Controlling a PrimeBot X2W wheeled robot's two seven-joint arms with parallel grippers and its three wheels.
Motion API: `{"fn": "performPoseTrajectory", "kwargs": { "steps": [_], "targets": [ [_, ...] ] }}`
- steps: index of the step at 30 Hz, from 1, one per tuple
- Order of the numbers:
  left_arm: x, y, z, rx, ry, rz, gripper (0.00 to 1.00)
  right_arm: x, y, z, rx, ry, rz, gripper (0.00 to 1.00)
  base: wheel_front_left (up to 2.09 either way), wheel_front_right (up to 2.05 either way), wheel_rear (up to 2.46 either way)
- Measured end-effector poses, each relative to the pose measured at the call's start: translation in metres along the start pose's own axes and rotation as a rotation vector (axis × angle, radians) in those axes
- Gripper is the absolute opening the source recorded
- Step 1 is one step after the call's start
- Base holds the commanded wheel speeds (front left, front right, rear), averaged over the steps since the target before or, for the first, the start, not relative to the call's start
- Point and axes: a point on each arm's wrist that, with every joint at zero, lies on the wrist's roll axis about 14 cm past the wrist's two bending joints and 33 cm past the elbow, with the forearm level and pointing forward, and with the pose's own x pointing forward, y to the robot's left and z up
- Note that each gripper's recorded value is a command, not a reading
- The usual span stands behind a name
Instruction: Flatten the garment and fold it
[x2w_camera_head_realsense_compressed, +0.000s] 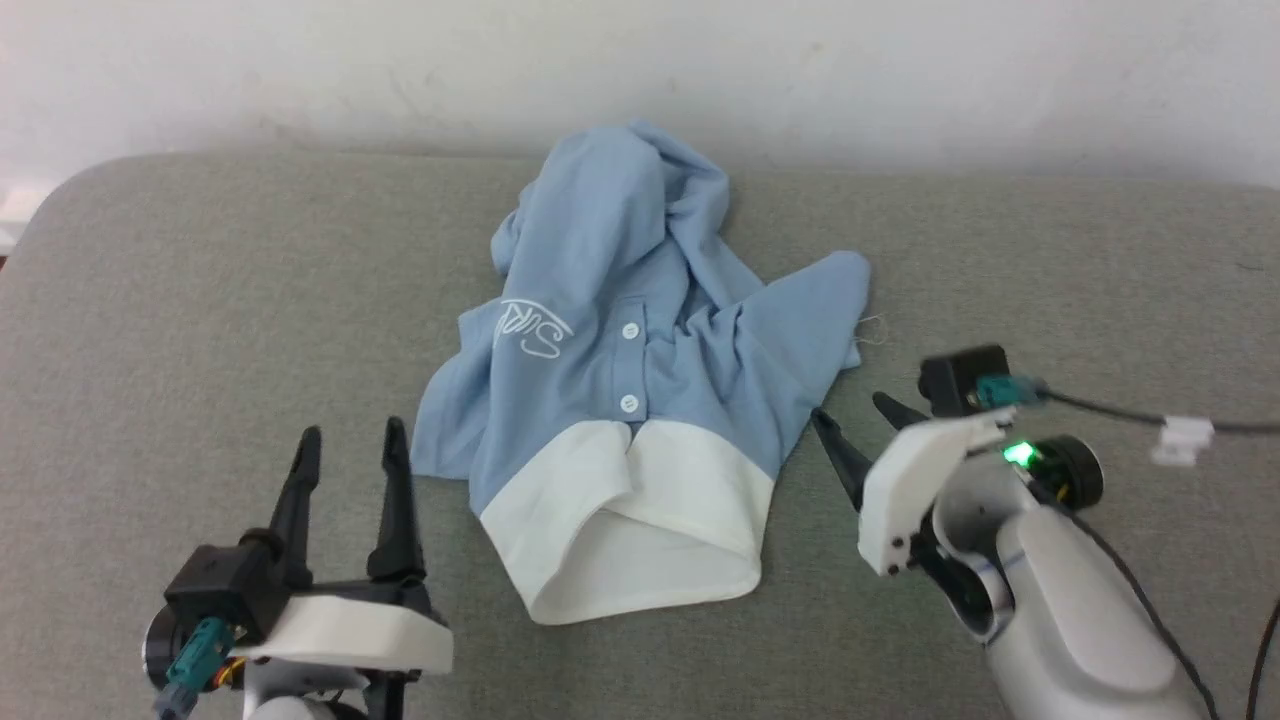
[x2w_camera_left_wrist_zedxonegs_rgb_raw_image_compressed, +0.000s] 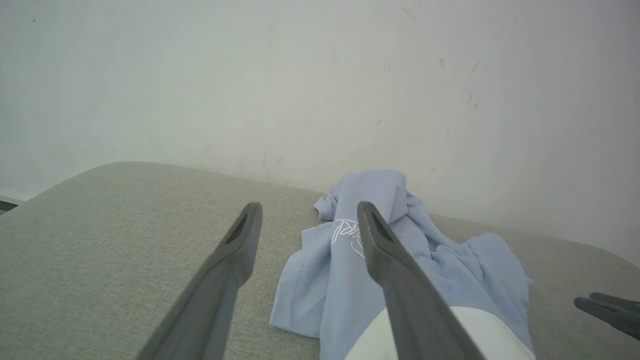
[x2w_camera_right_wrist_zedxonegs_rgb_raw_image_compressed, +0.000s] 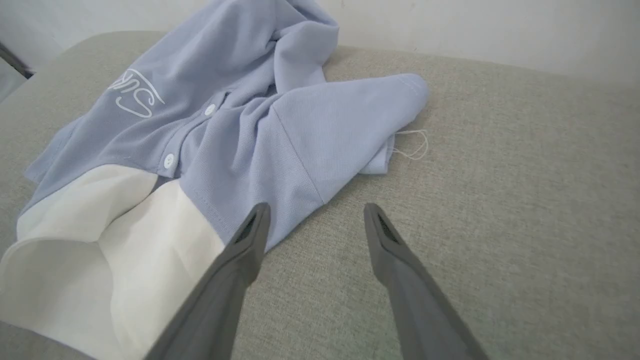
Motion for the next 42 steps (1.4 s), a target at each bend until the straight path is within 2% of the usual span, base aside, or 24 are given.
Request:
{"fn": "performPoseTrajectory", "kwargs": {
  "steps": [5, 10, 11, 13, 14, 19, 25, 28, 31, 34, 39, 41, 42],
  "targets": [
    [0.006, -0.003, 0.004, -0.017, -0.022, -0.001, 1.00, 0.033, 0.014, -0.017, -0.027, 0.196, 0.059, 1.00, 0.00, 0.00, 0.00],
    [0.004, 0.003, -0.004, -0.024, 0.000, 0.019, 1.00, 0.049, 0.023, -0.047, -0.026, 0.380, 0.094, 1.00, 0.00, 0.00, 0.00],
    [0.004, 0.004, -0.006, -0.025, 0.006, 0.024, 1.00, 0.051, 0.025, -0.050, -0.025, 0.408, 0.100, 0.75, 0.00, 0.00, 0.00],
    [0.003, 0.009, -0.009, -0.025, 0.015, 0.036, 1.00, 0.055, 0.028, -0.052, -0.021, 0.445, 0.115, 0.12, 0.00, 0.00, 0.00],
    [0.002, 0.011, -0.011, -0.022, 0.018, 0.044, 1.00, 0.057, 0.030, -0.051, -0.018, 0.445, 0.123, 0.00, 0.00, 0.00, 0.00],
    [0.004, 0.017, -0.013, -0.016, 0.022, 0.059, 1.00, 0.062, 0.027, -0.036, -0.006, 0.345, 0.127, 0.00, 0.00, 0.00, 0.00],
    [0.005, 0.010, -0.012, -0.022, 0.017, 0.034, 1.00, 0.051, -0.022, 0.032, -0.053, 0.079, 0.036, 0.00, 0.00, 0.00, 0.00],
    [0.002, 0.006, -0.017, -0.026, 0.031, 0.022, 1.00, 0.028, -0.052, 0.047, -0.063, 0.002, -0.032, 0.00, 0.00, 0.00, 0.00],
    [0.003, -0.001, -0.018, -0.031, 0.034, 0.001, 1.00, -0.005, -0.085, 0.037, -0.053, -0.010, -0.122, 0.00, 0.00, 0.00, 0.00],
    [0.005, -0.006, -0.016, -0.029, 0.029, -0.018, 1.00, -0.042, -0.103, 0.013, -0.021, 0.016, -0.204, 0.00, 0.00, 0.00, 0.00],
    [0.007, -0.010, -0.018, -0.019, 0.042, -0.041, 1.00, -0.094, -0.091, -0.055, 0.095, 0.159, -0.274, 0.00, 0.00, 0.00, 0.00],
    [0.008, -0.012, -0.019, -0.018, 0.048, -0.049, 1.00, -0.104, -0.078, -0.077, 0.144, 0.205, -0.267, 0.48, 0.00, 0.00, 0.00],
    [0.009, -0.012, -0.019, -0.018, 0.050, -0.052, 1.00, -0.106, -0.071, -0.084, 0.165, 0.219, -0.258, 1.00, 0.00, 0.00, 0.00]
  ]
}}
